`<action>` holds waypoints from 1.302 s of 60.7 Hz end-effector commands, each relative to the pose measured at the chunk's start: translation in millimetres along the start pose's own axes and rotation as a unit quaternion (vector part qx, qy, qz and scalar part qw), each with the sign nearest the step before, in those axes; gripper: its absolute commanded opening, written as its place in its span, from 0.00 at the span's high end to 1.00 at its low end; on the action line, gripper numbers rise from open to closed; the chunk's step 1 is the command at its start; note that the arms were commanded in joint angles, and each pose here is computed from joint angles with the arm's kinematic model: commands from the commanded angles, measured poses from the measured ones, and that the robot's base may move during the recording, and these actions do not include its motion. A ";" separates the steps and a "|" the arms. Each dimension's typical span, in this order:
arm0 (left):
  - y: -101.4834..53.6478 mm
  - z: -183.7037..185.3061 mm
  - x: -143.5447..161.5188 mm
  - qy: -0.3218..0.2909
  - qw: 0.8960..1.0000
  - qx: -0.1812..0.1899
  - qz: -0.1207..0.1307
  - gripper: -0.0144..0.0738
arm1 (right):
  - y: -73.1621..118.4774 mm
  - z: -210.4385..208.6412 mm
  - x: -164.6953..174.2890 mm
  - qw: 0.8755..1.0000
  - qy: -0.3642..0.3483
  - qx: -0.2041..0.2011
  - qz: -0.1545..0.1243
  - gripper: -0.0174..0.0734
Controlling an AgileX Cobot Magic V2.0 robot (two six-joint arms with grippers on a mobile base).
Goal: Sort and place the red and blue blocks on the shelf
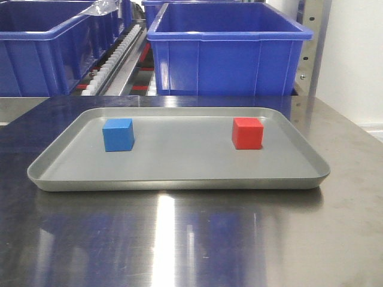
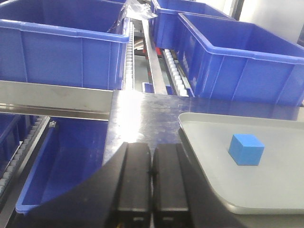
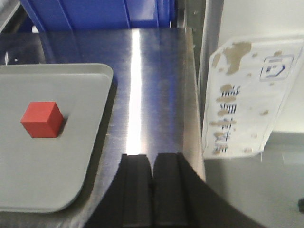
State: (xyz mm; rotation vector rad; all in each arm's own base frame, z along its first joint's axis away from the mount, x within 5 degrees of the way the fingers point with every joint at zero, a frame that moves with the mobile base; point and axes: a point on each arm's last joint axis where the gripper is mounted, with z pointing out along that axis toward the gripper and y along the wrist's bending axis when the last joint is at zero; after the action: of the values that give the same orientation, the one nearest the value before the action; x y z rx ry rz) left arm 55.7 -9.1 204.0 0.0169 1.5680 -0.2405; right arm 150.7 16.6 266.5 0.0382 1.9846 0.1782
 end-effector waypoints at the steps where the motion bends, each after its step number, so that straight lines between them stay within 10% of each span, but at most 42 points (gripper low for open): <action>1: -0.2 -0.4 2.7 -0.034 0.999 0.010 -0.008 0.68 | 5.6 10.2 -35.6 1.000 -0.019 -0.004 0.004 0.73; 25: -0.2 -0.4 2.7 -0.034 0.999 0.010 -0.008 0.68 | 13.4 65.3 -66.8 0.986 0.167 0.002 0.004 0.71; 41: -0.2 -0.4 2.7 -0.034 0.999 0.010 -0.008 0.68 | 31.0 72.4 -84.6 0.986 0.162 -0.024 -0.011 0.17; 79: -0.2 -0.4 2.7 -0.034 0.999 0.010 -0.008 0.68 | 100.5 133.2 -93.6 0.971 0.209 -0.107 -0.039 0.20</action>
State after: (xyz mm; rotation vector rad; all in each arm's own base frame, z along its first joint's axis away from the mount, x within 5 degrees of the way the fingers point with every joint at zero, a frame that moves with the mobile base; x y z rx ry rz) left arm 55.7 -9.1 204.0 0.0169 1.5680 -0.2405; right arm 296.9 112.8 292.8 -0.2290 2.4589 0.3454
